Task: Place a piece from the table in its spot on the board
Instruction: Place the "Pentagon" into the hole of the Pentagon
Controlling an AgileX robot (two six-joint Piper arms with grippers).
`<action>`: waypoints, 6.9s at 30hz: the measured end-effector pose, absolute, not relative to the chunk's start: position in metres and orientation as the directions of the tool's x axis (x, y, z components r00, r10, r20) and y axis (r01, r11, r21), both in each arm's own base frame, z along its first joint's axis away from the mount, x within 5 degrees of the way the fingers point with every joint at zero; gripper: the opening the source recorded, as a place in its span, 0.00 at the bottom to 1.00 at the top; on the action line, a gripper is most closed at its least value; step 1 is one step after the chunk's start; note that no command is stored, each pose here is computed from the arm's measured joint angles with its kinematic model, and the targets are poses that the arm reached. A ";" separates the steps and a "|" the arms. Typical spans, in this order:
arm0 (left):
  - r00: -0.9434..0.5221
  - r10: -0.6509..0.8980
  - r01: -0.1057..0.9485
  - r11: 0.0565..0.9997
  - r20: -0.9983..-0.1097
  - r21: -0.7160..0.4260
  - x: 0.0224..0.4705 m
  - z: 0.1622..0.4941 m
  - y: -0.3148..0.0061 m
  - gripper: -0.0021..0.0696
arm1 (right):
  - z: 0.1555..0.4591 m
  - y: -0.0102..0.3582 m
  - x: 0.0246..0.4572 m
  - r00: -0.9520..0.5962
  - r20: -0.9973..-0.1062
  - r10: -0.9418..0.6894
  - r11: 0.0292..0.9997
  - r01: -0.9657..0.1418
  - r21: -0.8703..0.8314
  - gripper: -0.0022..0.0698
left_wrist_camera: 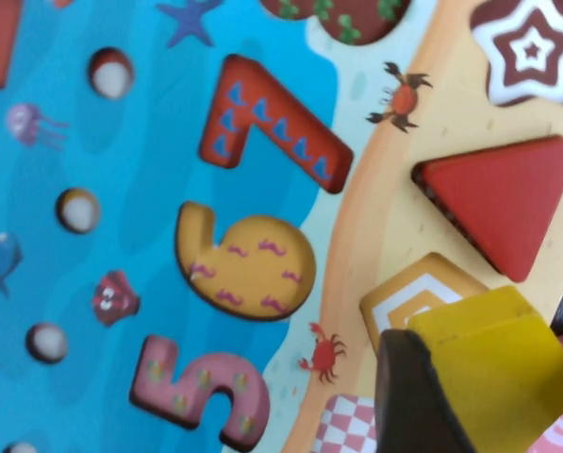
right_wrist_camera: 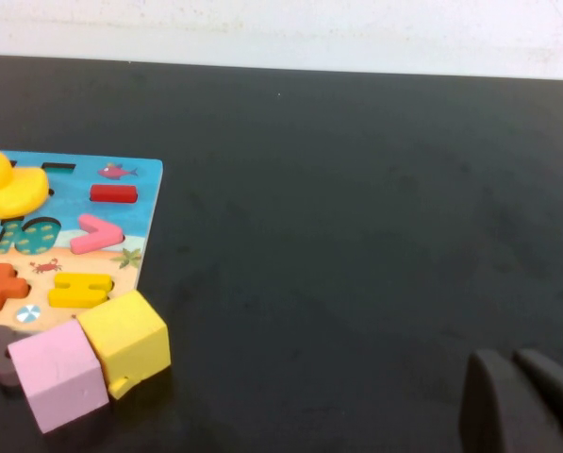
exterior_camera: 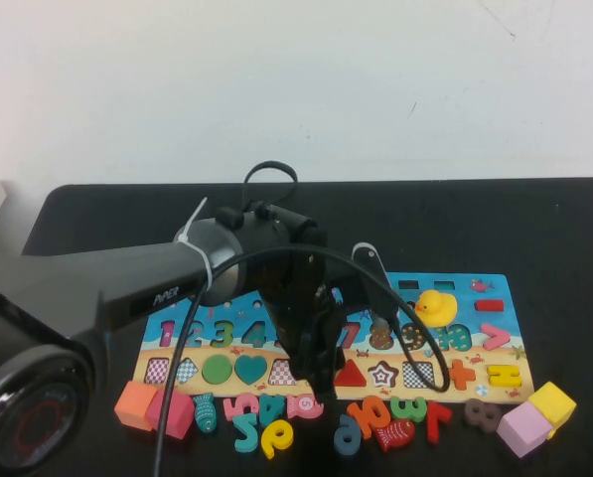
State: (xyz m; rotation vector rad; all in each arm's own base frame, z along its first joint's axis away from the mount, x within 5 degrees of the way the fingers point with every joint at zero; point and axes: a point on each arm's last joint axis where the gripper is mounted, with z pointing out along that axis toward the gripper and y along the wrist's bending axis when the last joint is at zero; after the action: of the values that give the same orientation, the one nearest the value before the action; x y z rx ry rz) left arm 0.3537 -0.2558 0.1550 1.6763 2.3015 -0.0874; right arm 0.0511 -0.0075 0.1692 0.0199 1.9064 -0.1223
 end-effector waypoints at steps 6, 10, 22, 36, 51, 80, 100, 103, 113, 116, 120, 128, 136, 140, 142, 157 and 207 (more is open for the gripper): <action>-0.154 0.962 0.973 0.187 -0.225 0.135 0.354 0.143 -0.256 0.46 | 0.169 -0.007 0.051 -0.333 -0.942 -0.047 0.994 0.074 -0.075 0.06; -0.121 0.968 0.978 0.154 -0.219 0.143 0.355 0.139 -0.256 0.46 | 0.169 -0.007 0.051 -0.333 -0.942 -0.047 0.994 0.074 -0.075 0.06; -0.076 0.966 0.973 0.126 -0.247 0.194 0.359 0.140 -0.259 0.46 | 0.169 -0.007 0.051 -0.333 -0.942 -0.047 0.994 0.074 -0.075 0.06; 0.007 0.981 0.982 0.030 -0.196 0.187 0.356 0.139 -0.256 0.46 | 0.169 -0.007 0.051 -0.333 -0.942 -0.047 0.994 0.074 -0.075 0.06; 0.011 0.975 0.977 0.037 -0.223 0.210 0.358 0.140 -0.258 0.46 | 0.169 -0.007 0.051 -0.333 -0.942 -0.047 0.994 0.074 -0.075 0.06; -0.261 0.935 0.950 0.294 -0.240 0.110 0.361 0.130 -0.251 0.46 | 0.169 -0.007 0.051 -0.333 -0.942 -0.047 0.994 0.074 -0.075 0.06; -0.311 0.908 0.933 0.348 -0.281 0.091 0.363 0.128 -0.255 0.46 | 0.169 -0.007 0.051 -0.333 -0.942 -0.047 0.994 0.074 -0.075 0.06; -0.313 0.907 0.932 0.350 -0.281 0.090 0.363 0.128 -0.255 0.46 | 0.169 -0.007 0.051 -0.333 -0.942 -0.047 0.994 0.074 -0.075 0.06; -0.323 0.902 0.930 0.359 -0.285 0.080 0.363 0.126 -0.256 0.51 | 0.169 -0.007 0.051 -0.333 -0.942 -0.047 0.994 0.074 -0.075 0.06; -0.325 0.900 0.929 0.361 -0.291 0.080 0.363 0.128 -0.256 0.52 | 0.169 -0.007 0.051 -0.333 -0.942 -0.047 0.994 0.074 -0.075 0.06; -0.321 0.896 0.928 0.363 -0.308 0.090 0.362 0.139 -0.256 0.52 | 0.169 -0.007 0.051 -0.333 -0.942 -0.047 0.994 0.074 -0.075 0.06; -0.308 0.905 0.934 0.346 -0.293 0.086 0.355 0.164 -0.251 0.52 | 0.169 -0.007 0.051 -0.333 -0.942 -0.047 0.994 0.074 -0.075 0.06; -0.464 0.833 0.866 0.498 -0.302 0.043 0.355 0.166 -0.250 0.15 | 0.169 -0.007 0.051 -0.333 -0.942 -0.047 0.994 0.074 -0.075 0.06; -0.554 0.748 0.793 0.608 -0.364 0.042 0.361 0.168 -0.252 0.06 | 0.169 -0.007 0.051 -0.333 -0.942 -0.047 0.994 0.074 -0.075 0.06; -0.582 0.714 0.763 0.645 -0.390 0.043 0.364 0.168 -0.253 0.04 | 0.169 -0.007 0.051 -0.333 -0.942 -0.047 0.994 0.074 -0.075 0.06; -0.641 0.683 0.724 0.690 -0.349 0.020 0.368 0.138 -0.255 0.03 | 0.169 -0.007 0.051 -0.333 -0.942 -0.047 0.994 0.074 -0.075 0.06; -0.665 0.653 0.713 0.699 -0.363 -0.049 0.366 0.134 -0.260 0.03 | 0.169 -0.007 0.051 -0.333 -0.942 -0.047 0.994 0.074 -0.075 0.06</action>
State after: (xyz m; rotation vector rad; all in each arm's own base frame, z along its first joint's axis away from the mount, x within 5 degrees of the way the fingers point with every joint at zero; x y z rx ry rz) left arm 0.3661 -0.2600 0.1340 1.0745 2.5913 -0.2684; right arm 0.0511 -0.0075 0.1692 0.0199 1.9064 -0.1223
